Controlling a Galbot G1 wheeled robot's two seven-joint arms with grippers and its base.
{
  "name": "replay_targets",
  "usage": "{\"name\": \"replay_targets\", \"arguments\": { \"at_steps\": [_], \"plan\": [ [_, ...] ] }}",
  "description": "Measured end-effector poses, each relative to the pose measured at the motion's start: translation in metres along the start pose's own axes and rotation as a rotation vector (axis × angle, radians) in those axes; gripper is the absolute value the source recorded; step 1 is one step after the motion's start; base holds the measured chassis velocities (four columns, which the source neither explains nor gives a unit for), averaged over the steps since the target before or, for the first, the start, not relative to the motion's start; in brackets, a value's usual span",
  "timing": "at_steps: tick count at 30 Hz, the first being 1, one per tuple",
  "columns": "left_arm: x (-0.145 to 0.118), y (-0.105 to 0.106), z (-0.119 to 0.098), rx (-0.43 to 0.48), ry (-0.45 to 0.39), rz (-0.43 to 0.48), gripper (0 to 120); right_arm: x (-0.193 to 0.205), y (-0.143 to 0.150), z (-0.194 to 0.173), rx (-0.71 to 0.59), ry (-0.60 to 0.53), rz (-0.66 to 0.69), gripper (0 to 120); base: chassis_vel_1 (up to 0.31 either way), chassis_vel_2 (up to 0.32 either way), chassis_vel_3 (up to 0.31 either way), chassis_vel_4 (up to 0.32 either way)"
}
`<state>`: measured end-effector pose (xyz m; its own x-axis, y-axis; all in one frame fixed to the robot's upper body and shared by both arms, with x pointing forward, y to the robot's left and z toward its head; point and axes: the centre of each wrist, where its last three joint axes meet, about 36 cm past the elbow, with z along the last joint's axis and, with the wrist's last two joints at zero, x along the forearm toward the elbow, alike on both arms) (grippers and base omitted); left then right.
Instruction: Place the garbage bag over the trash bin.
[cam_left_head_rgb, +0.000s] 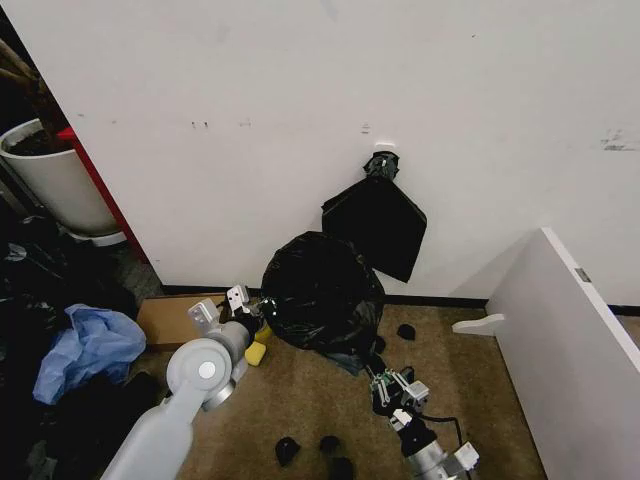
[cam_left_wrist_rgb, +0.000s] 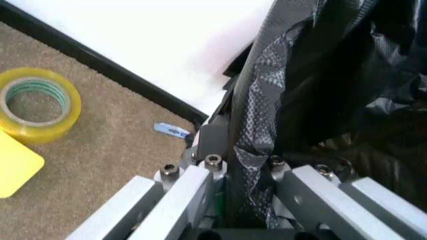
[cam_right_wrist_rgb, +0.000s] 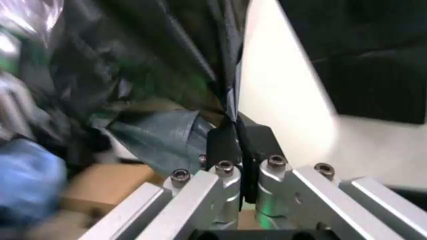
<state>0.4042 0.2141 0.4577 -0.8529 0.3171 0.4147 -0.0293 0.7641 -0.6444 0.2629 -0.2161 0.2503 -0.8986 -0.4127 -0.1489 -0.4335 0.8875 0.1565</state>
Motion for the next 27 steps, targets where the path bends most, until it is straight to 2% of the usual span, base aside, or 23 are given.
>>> {"name": "replay_targets", "arguments": {
  "at_steps": [3,8,12,14,16,19,21,24,25,27],
  "plan": [
    [0.007,-0.002,0.000,-0.004,0.013,0.011,0,-0.004,-0.012,0.011,0.118,-0.024,0.017,0,0.000,0.000,0.000,0.000],
    [0.009,-0.001,0.002,-0.002,0.014,0.009,0,-0.006,-0.014,0.013,0.187,-0.087,0.009,0,0.000,0.000,0.000,0.000],
    [0.005,0.000,0.002,0.010,-0.007,0.001,0,0.002,-0.033,0.010,0.241,-0.158,-0.130,18,0.000,0.000,0.000,0.000],
    [0.004,0.001,0.002,0.012,-0.009,-0.001,0,0.005,-0.042,0.008,0.244,-0.157,-0.172,21,0.000,0.000,0.000,0.000],
    [0.001,0.001,0.001,0.012,-0.014,-0.006,0,0.012,-0.071,0.003,0.240,-0.143,-0.273,29,0.000,0.000,0.000,0.000],
    [-0.004,0.004,0.002,0.006,-0.018,-0.018,0,0.022,-0.109,-0.006,0.218,-0.161,-0.351,43,0.000,0.000,0.000,0.000],
    [-0.009,0.007,0.005,0.007,-0.022,-0.027,0,0.026,-0.123,-0.010,0.211,-0.182,-0.354,51,0.000,0.000,0.000,0.000],
    [-0.014,0.008,0.007,0.011,-0.025,-0.034,0,0.028,-0.131,-0.013,0.211,-0.192,-0.336,57,0.000,0.000,0.000,0.000],
    [-0.018,0.009,0.009,0.012,-0.020,-0.039,0,0.028,-0.134,-0.015,0.204,-0.206,-0.290,63,0.000,0.000,0.000,0.000],
    [-0.026,0.012,0.019,0.004,0.000,-0.055,0,0.023,-0.121,-0.019,0.173,-0.240,-0.161,71,0.000,0.000,0.000,0.000]
  ]
}}
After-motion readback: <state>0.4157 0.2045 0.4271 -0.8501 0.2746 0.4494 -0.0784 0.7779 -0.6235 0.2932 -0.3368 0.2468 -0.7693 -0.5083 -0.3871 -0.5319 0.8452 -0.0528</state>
